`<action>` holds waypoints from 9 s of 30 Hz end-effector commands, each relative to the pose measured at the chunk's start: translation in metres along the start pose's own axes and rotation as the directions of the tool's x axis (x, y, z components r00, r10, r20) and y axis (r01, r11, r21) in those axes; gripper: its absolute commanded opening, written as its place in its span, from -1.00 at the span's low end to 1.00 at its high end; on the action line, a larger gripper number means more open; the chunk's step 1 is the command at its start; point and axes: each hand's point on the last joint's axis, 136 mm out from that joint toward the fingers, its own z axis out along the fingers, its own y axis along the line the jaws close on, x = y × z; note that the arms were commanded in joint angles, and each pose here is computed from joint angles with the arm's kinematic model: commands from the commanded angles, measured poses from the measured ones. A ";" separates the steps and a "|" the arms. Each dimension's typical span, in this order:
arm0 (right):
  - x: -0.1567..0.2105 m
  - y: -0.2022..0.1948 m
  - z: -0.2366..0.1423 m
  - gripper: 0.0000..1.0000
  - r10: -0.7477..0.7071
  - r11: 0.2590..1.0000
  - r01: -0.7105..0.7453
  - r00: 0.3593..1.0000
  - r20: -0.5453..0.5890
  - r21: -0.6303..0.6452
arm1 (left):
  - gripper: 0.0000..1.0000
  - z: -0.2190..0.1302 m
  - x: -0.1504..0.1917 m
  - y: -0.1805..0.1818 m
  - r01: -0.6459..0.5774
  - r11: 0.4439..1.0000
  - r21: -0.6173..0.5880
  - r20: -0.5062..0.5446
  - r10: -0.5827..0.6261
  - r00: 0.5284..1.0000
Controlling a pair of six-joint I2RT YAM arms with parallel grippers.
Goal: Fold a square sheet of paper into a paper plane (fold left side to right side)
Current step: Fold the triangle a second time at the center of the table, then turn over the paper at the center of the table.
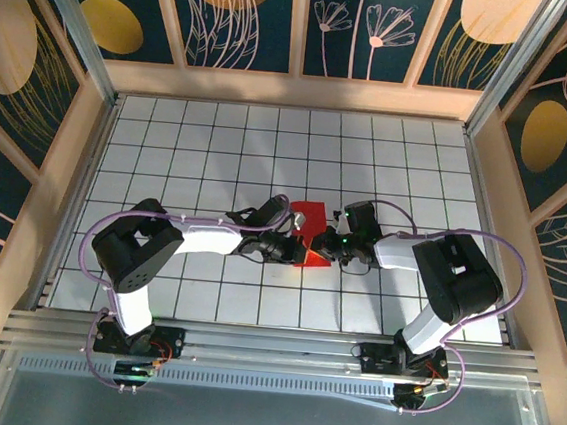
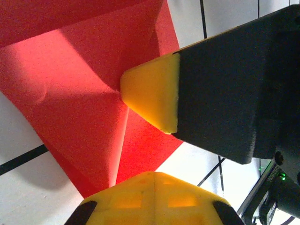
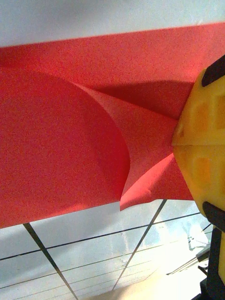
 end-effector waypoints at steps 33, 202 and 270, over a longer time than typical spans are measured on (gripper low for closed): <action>0.017 -0.028 0.004 -1.00 0.034 0.994 -0.030 0.999 -0.040 0.105 | -0.93 0.008 0.005 0.029 0.002 0.993 -0.121 -0.007 -0.003 1.000; -0.008 -0.054 0.004 -1.00 0.063 0.989 -0.063 0.998 0.007 0.136 | -1.00 0.017 0.020 0.040 0.002 0.992 -0.127 -0.068 -0.010 0.998; -0.051 0.026 -0.108 0.71 -0.098 0.990 0.128 0.918 0.384 -0.054 | -0.09 -0.022 -0.074 0.025 -0.007 0.998 -0.068 0.198 0.021 0.980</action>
